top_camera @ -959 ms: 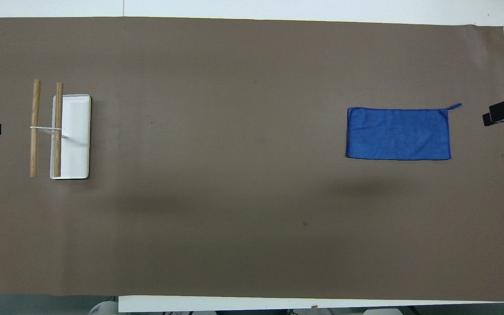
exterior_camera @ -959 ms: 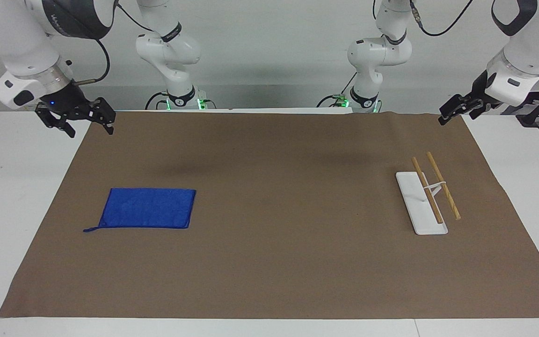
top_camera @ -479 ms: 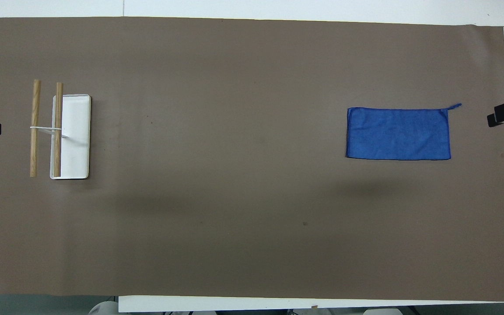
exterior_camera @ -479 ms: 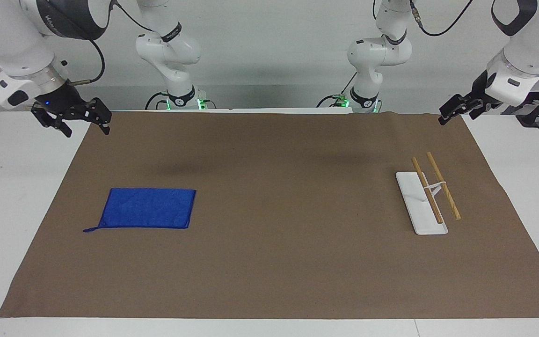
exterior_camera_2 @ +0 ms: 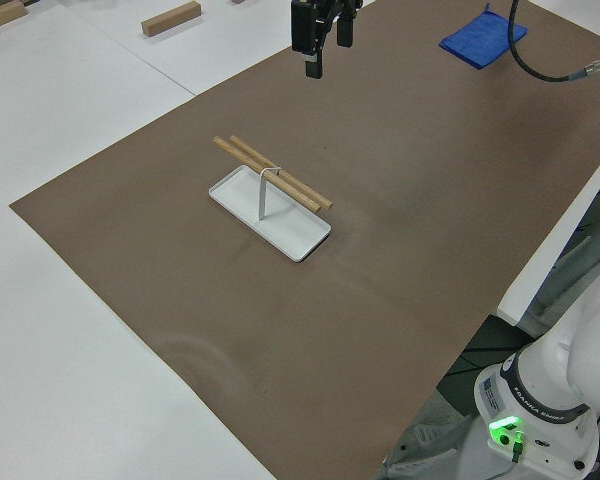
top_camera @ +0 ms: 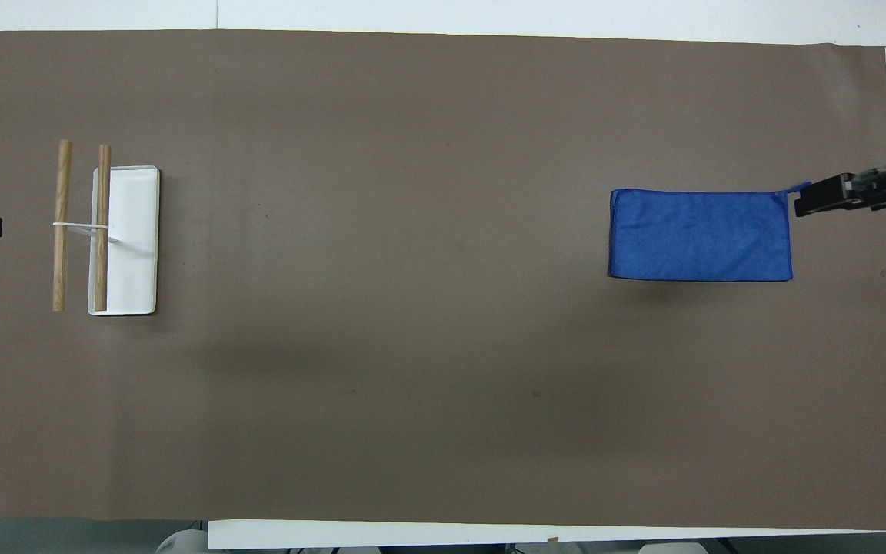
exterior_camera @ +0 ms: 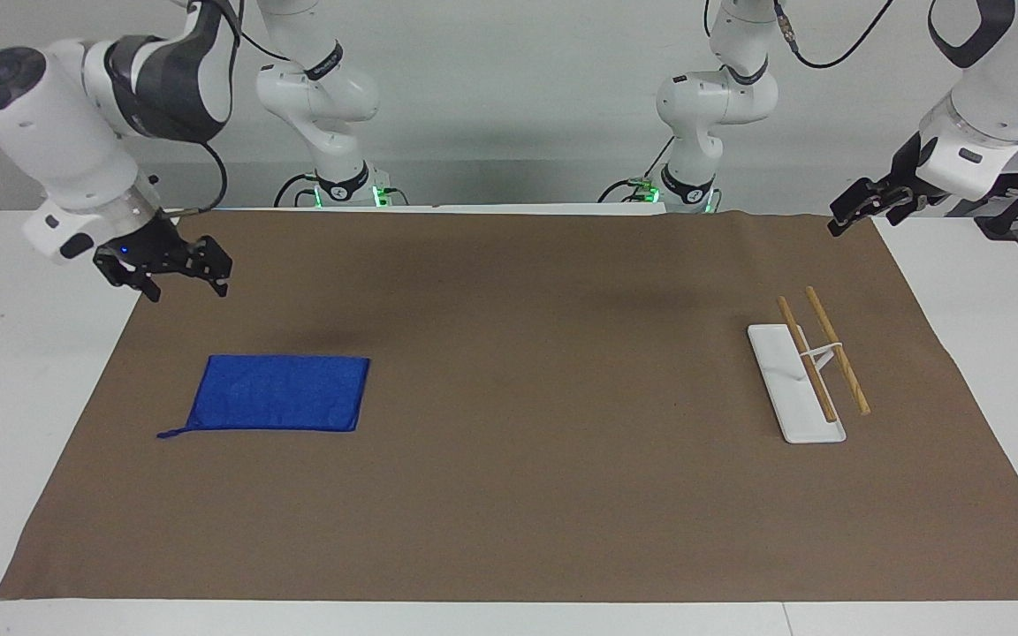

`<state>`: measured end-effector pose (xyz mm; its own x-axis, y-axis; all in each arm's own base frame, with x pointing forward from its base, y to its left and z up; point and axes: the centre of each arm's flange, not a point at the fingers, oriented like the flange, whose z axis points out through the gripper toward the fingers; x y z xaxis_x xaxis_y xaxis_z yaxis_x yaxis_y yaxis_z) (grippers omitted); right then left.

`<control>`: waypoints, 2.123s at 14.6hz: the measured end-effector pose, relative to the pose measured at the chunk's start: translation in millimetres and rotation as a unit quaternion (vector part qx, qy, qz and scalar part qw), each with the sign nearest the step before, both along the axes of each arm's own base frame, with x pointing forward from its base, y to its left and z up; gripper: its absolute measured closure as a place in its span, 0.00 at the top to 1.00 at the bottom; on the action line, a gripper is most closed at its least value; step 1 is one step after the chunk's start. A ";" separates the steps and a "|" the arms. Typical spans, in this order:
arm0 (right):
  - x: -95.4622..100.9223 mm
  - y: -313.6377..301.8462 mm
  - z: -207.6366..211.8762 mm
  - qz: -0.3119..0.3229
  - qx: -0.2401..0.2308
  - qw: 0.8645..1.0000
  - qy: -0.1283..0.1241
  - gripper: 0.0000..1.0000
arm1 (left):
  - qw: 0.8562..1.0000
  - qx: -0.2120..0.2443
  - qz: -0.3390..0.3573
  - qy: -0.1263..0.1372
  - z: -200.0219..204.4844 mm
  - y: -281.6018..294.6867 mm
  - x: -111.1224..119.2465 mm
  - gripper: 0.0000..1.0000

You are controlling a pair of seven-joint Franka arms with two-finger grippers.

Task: Right arm passes towel to left arm to hang
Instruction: 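Reach the right gripper down to the blue towel's near edge, then close the right gripper on the towel edge and lift it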

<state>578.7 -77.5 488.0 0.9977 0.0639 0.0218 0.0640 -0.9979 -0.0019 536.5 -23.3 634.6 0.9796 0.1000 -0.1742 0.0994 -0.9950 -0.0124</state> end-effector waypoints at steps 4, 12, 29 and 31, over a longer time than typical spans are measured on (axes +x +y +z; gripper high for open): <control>-3.0 1.2 -103.7 0.000 -0.007 0.999 -0.049 1.00 | 1.000 0.000 0.000 0.000 0.0 0.0 0.0 1.00; -17.4 3.9 -179.5 0.010 -0.006 0.999 -0.033 1.00 | 1.000 0.000 0.000 0.000 0.0 0.0 0.0 1.00; -17.1 0.6 -199.4 0.030 -0.008 0.999 -0.037 0.36 | 1.000 0.000 0.000 0.000 0.0 0.0 0.0 1.00; -16.8 0.5 -198.6 0.030 -0.008 0.999 -0.037 0.16 | 1.000 0.000 0.000 0.000 0.0 0.0 0.0 1.00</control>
<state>561.9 -77.1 289.4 0.9877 0.1242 0.0946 0.1228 -0.9922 0.0210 536.5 -23.3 634.6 0.9796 0.1000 -0.1742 0.0994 -0.9950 -0.0124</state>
